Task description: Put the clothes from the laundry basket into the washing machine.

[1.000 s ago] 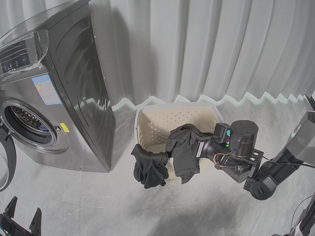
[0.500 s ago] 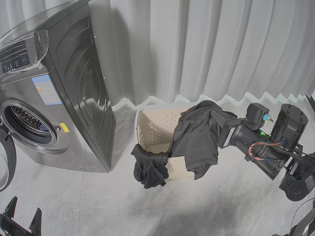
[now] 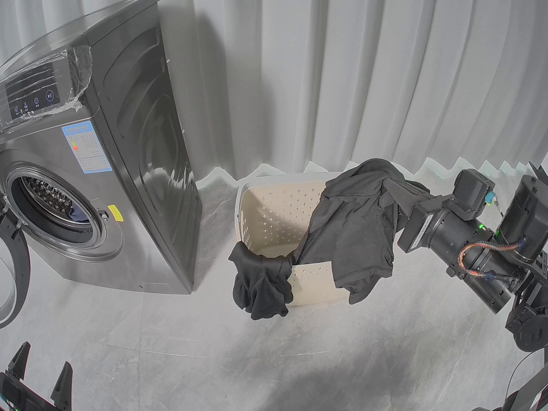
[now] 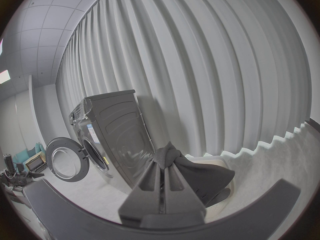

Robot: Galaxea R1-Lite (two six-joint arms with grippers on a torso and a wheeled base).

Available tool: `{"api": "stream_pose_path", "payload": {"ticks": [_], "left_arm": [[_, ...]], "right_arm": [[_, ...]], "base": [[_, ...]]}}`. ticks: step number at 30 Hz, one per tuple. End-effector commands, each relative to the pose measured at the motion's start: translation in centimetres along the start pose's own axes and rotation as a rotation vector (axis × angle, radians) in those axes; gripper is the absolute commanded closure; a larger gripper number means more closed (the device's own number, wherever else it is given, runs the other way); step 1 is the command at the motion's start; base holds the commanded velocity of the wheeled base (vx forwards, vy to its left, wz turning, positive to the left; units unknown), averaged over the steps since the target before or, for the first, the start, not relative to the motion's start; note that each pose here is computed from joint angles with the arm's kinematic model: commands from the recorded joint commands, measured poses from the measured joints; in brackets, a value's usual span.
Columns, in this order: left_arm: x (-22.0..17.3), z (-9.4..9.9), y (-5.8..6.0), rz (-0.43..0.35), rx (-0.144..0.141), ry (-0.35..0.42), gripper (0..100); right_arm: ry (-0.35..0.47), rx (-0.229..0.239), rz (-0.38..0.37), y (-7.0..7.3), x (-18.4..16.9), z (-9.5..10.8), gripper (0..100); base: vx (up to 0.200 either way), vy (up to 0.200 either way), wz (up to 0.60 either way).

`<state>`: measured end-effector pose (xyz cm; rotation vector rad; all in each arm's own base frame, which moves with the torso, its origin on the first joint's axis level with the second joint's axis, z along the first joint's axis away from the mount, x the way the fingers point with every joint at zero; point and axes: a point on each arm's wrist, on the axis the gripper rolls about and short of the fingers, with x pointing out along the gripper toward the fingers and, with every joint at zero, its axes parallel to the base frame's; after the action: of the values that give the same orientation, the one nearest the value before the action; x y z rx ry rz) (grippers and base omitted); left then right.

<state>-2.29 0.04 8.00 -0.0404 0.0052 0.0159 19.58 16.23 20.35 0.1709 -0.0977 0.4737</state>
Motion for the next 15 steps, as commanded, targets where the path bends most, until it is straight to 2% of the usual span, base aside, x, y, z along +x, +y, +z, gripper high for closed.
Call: {"api": "stream_pose_path", "payload": {"ticks": [1,7,15], "left_arm": [[0.00,-0.43,0.02,0.003,0.001,-0.001,0],[0.00,-0.43,0.02,0.001,-0.001,-0.001,0],[0.00,-0.43,0.02,0.003,0.001,-0.001,0]], "right_arm": [[-0.007,0.005,0.004,0.03,-0.14,0.19,100],[-0.025,0.010,0.007,0.05,-0.15,0.37,100],[-0.046,0.016,0.027,0.44,-0.01,0.55,100]], "base": [[0.000,0.000,0.00],[0.000,0.000,0.00],[0.000,0.200,0.00]]}}
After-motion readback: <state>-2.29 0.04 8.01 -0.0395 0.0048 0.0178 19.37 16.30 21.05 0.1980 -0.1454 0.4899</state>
